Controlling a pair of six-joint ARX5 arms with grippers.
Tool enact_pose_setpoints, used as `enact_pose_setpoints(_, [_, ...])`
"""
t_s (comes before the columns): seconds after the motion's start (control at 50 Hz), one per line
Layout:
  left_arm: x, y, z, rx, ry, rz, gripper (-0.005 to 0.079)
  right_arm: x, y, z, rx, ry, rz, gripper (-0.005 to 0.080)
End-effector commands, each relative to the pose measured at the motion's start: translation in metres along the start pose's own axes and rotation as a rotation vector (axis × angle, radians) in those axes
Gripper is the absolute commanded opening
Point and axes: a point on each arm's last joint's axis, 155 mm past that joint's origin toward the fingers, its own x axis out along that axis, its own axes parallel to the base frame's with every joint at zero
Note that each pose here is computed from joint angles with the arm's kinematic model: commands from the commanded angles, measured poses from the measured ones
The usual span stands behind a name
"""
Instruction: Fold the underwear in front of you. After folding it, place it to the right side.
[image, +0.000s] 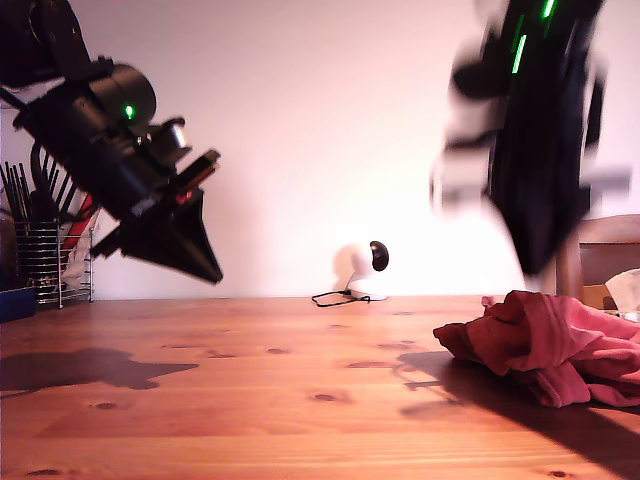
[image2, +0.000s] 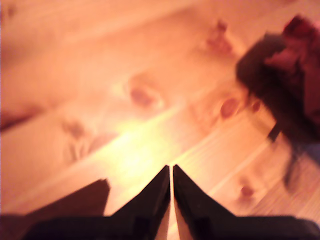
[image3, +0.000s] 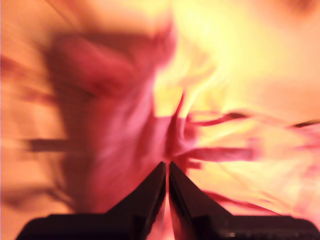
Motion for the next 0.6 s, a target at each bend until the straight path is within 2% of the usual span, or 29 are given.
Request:
enact_pose_setpoints(0.0, [-0.017,-0.01,0.016,0.044,-0.062,-0.002,-0.0018,0.0,0.005,0.007,0.002,-0.032,0.039,-0.0011])
enact_pose_setpoints(0.12, [-0.032,-0.014,0.033,0.082,-0.13,0.025,-0.0013,-0.024,0.03,0.043,-0.007,-0.202,0.159,-0.0011])
enact_pose_setpoints(0.2, [-0.044,-0.02,0.046,0.113,-0.183,0.032,-0.0012,-0.036,0.043,0.058,-0.03,-0.281,0.192,-0.0011])
enact_pose_setpoints(0.4, [-0.068,-0.031,0.061,0.167,-0.286,0.045,-0.0011,-0.042,0.076,0.068,-0.127,-0.363,0.238,-0.0011])
enact_pose_setpoints(0.58, [-0.08,-0.033,0.049,0.202,-0.363,0.062,-0.0011,-0.043,0.111,0.07,-0.194,-0.462,0.303,-0.0011])
